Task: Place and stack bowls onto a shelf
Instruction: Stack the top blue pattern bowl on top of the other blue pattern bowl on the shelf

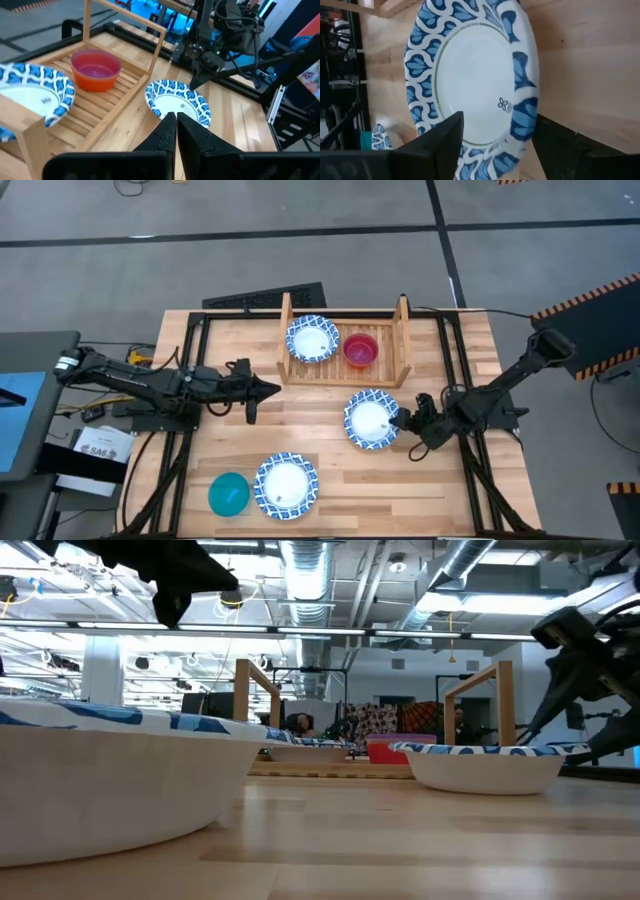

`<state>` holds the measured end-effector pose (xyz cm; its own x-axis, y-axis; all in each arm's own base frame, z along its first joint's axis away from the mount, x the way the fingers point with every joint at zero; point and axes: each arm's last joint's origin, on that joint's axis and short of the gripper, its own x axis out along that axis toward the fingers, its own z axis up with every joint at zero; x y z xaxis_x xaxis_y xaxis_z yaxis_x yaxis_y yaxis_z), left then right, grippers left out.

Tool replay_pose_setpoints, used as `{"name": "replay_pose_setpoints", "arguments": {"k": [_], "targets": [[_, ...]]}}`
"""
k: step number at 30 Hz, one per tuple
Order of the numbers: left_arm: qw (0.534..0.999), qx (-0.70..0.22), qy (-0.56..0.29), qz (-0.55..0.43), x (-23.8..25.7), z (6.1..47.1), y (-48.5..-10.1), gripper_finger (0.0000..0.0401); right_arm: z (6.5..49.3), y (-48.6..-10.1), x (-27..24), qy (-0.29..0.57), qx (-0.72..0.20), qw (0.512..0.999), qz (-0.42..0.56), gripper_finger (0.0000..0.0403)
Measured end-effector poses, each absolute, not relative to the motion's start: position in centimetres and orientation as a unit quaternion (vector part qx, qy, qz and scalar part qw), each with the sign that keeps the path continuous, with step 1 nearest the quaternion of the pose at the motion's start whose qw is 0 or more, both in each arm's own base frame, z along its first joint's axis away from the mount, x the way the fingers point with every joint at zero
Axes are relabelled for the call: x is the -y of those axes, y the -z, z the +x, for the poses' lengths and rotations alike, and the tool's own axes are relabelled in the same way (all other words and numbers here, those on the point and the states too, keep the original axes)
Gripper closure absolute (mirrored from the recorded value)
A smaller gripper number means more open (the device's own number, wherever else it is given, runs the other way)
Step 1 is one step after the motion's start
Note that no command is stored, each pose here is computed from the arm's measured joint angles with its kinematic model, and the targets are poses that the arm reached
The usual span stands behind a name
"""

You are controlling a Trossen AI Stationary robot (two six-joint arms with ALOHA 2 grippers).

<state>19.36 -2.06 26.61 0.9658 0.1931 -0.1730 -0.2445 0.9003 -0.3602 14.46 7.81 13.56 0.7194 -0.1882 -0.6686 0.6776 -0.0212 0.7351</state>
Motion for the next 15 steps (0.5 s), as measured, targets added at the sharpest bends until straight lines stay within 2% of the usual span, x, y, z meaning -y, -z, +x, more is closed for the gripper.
{"name": "replay_pose_setpoints", "arguments": {"k": [4,10,11,15], "targets": [[0.975,-0.029,-0.133,-0.174,1.8,18.9,-27.6,0.0401,14.7,-13.6,-7.5,0.325,-0.192,0.669,0.640,0.0205],[0.978,0.032,-0.148,-0.145,1.3,16.7,-29.6,0.0401,14.8,-13.9,-7.9,0.314,-0.194,0.674,0.640,0.0369],[0.978,0.044,-0.146,-0.143,1.3,16.1,-30.0,0.0401,14.9,-14.2,-8.1,0.306,-0.197,0.679,0.637,0.0381],[0.974,0.089,-0.159,-0.137,0.8,14.1,-31.3,0.0401,16.0,-16.2,-9.0,0.271,-0.203,0.693,0.637,0.0379]]}}
